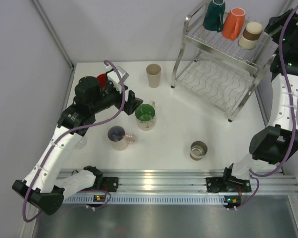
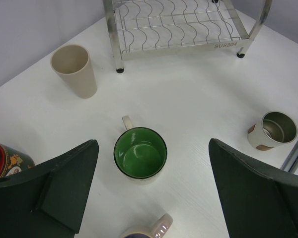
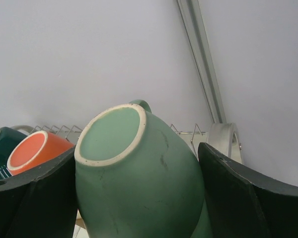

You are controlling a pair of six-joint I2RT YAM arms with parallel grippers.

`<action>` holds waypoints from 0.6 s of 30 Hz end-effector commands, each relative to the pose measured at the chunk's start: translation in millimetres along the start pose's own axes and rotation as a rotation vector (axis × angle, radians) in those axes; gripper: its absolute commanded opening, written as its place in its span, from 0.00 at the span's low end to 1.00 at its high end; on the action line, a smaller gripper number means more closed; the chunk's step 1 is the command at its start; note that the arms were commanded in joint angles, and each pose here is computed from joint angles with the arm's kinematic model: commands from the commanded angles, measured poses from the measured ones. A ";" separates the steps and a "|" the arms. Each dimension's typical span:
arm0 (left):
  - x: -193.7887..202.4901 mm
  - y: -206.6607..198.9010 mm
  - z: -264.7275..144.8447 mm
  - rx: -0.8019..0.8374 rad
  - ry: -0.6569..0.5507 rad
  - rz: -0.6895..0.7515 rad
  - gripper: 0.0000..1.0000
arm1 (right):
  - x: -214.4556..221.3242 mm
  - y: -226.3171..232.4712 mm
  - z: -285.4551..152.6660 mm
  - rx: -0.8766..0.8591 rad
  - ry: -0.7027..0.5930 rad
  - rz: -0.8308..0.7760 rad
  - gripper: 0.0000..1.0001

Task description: Load the cups into the dish rack

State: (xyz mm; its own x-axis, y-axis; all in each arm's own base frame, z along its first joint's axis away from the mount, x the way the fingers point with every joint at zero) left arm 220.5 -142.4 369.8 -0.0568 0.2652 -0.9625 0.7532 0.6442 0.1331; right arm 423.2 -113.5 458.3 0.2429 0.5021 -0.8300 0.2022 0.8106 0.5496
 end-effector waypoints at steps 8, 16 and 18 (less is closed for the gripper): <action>-12.8 1.3 -2.3 -0.008 -0.067 0.025 0.98 | 30.4 3.7 -4.2 0.066 0.054 -0.095 0.00; -11.3 2.2 -1.5 -0.013 -0.061 0.024 0.98 | 31.7 19.6 -6.7 0.064 0.052 -0.223 0.00; -11.9 1.5 -1.8 -0.009 -0.065 0.024 0.98 | 31.7 21.1 -7.7 0.100 0.041 -0.257 0.00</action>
State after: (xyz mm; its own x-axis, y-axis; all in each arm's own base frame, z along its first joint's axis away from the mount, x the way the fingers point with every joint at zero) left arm 220.5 -142.5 369.6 -0.0570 0.2653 -0.9625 0.7535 0.6439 0.1328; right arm 426.1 -96.0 452.1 0.2191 0.3169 -0.9228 0.3159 0.8718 0.3744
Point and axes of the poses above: each gripper's point midway between its finger pads, its own z axis out along the fingers, its own y axis along the line the jaws close on, x = y × z, the point moved 8 cm from there along -z, back along the fingers, and after that the axes turned 9 degrees about z, right-handed, at the moved point
